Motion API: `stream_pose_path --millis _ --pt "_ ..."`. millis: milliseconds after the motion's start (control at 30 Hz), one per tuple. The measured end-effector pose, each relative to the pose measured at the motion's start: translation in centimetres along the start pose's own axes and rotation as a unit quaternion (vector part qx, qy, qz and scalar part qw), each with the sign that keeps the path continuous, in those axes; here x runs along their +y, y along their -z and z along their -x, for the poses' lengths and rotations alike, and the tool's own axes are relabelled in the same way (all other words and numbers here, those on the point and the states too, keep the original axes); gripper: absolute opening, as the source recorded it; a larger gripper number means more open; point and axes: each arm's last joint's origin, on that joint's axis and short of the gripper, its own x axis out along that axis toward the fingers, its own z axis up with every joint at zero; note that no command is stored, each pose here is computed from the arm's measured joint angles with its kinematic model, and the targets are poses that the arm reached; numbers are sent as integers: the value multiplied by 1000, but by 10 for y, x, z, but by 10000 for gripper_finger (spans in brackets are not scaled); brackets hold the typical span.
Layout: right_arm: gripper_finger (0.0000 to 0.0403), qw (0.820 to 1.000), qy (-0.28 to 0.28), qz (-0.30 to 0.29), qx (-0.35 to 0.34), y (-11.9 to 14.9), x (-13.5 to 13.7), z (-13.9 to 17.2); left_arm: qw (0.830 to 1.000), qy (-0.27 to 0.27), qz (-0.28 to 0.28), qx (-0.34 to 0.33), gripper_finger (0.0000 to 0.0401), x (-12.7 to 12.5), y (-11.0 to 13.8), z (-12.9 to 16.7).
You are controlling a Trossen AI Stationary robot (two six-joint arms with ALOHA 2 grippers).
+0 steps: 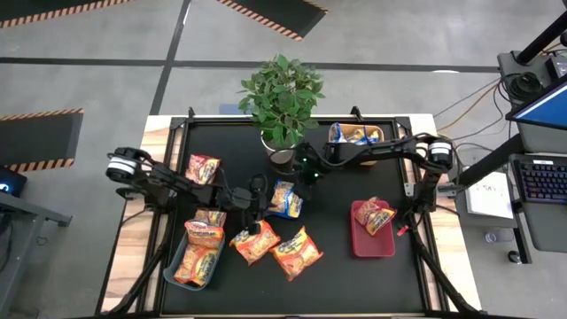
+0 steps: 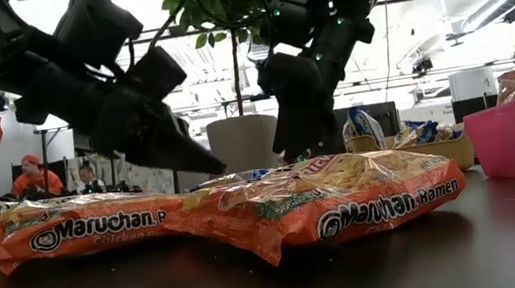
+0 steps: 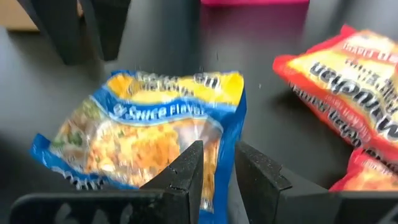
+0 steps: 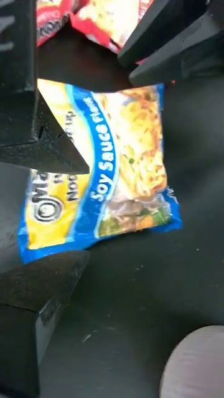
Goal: Sort Maruchan noodles
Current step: Put the blue noodle pack into the pink bin
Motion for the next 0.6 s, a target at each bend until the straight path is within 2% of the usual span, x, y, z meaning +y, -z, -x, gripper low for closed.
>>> stream_pose_path --millis 233,433,600 --pt "199 1000 4 8 -8 -1 -6 -2 1000 -4 12 28 74 1 14 -6" --pt "199 993 -16 111 -21 0 -6 -5 998 -8 20 52 74 2 26 -12" --pt "199 996 -23 74 -31 -2 -7 -4 998 -8 31 58 74 2 32 -17"
